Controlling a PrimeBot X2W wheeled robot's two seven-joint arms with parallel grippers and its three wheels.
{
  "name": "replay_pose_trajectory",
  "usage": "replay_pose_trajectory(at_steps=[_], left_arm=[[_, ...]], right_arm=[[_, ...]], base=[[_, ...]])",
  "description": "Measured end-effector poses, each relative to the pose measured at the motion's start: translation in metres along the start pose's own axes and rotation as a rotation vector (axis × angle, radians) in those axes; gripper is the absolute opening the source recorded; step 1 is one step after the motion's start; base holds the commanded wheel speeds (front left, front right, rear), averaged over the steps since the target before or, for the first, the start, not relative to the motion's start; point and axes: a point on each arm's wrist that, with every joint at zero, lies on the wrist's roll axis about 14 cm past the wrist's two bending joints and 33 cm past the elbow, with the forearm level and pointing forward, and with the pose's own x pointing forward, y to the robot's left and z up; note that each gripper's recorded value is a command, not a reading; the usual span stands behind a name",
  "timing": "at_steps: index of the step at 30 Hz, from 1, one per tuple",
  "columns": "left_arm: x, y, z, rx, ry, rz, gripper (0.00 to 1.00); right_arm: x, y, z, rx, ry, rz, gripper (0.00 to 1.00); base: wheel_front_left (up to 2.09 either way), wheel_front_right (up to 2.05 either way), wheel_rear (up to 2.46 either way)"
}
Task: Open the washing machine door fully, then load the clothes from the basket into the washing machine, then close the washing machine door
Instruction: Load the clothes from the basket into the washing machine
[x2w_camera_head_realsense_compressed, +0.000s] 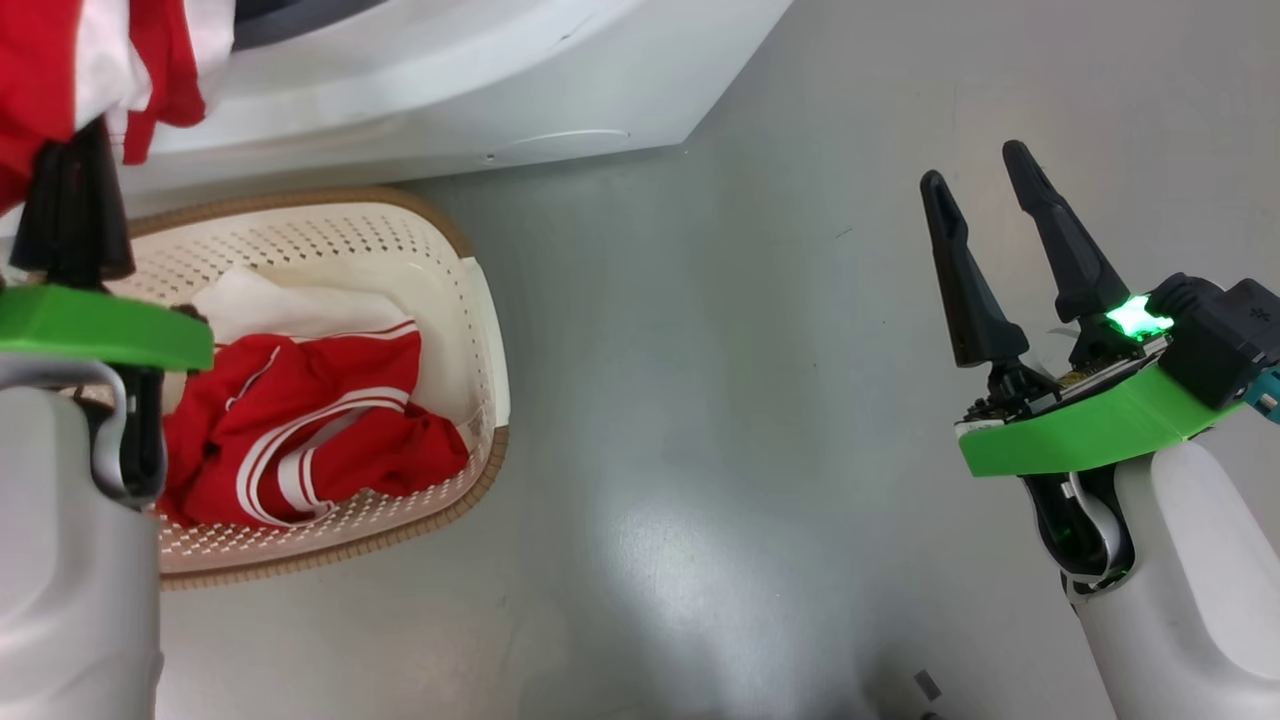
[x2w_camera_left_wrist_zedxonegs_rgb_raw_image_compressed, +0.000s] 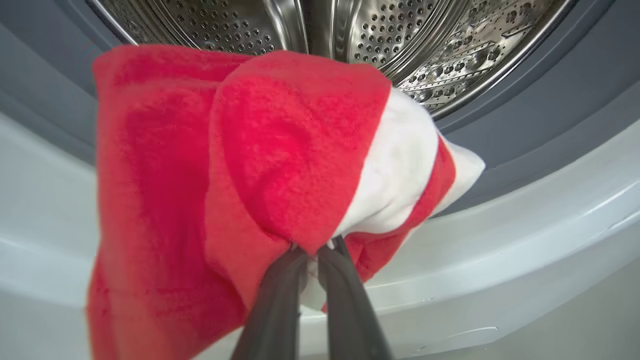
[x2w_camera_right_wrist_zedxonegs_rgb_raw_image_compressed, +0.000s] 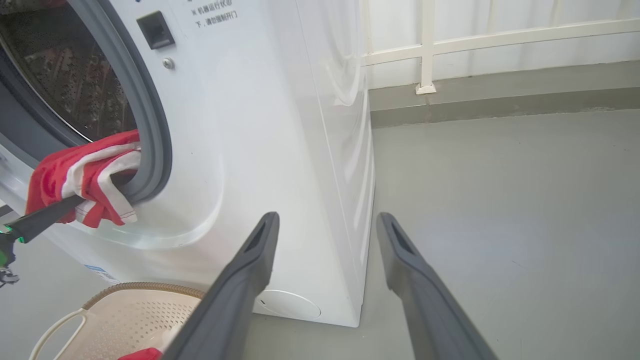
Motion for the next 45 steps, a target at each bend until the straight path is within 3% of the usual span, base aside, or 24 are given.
replay_pose_trajectory(at_steps=[9, 17, 23, 38, 39, 40, 41, 45], left_arm=[[0.001, -0.006, 0.039, 0.025, -0.111, -0.023, 0.0], [0.041, -0.015, 0.071, 0.054, -0.135, -0.052, 0.0], [0.079, -0.025, 0.075, 0.126, -0.088, -0.086, 0.0], [0.146, -0.017, 0.058, 0.111, 0.041, -0.051, 0.0], [0.147, -0.016, 0.055, 0.114, 0.052, -0.048, 0.05], [0.148, -0.015, 0.052, 0.113, 0.064, -0.041, 0.78], [0.148, -0.013, 0.05, 0.112, 0.075, -0.033, 1.0], [0.148, -0.013, 0.053, 0.112, 0.054, -0.032, 1.0]], right_arm=[[-0.001, 0.001, 0.001, 0.0, 0.0, 0.002, 1.0], [-0.006, -0.005, 0.002, -0.011, 0.006, -0.014, 1.0], [-0.01, -0.011, -0.003, -0.009, 0.02, -0.037, 1.0], [-0.017, -0.034, -0.021, -0.019, 0.063, -0.11, 1.0], [-0.017, -0.034, -0.022, -0.019, 0.065, -0.111, 1.0], [-0.017, -0.034, -0.022, -0.02, 0.065, -0.112, 1.0], [-0.017, -0.034, -0.022, -0.02, 0.065, -0.112, 1.0], [-0.016, -0.033, -0.022, -0.018, 0.061, -0.109, 1.0]], base=[[0.0, 0.0, 0.0], [0.0, 0.0, 0.0], [0.0, 0.0, 0.0], [0.0, 0.0, 0.0], [0.0, 0.0, 0.0], [0.0, 0.0, 0.0], [0.0, 0.0, 0.0], [0.0, 0.0, 0.0]])
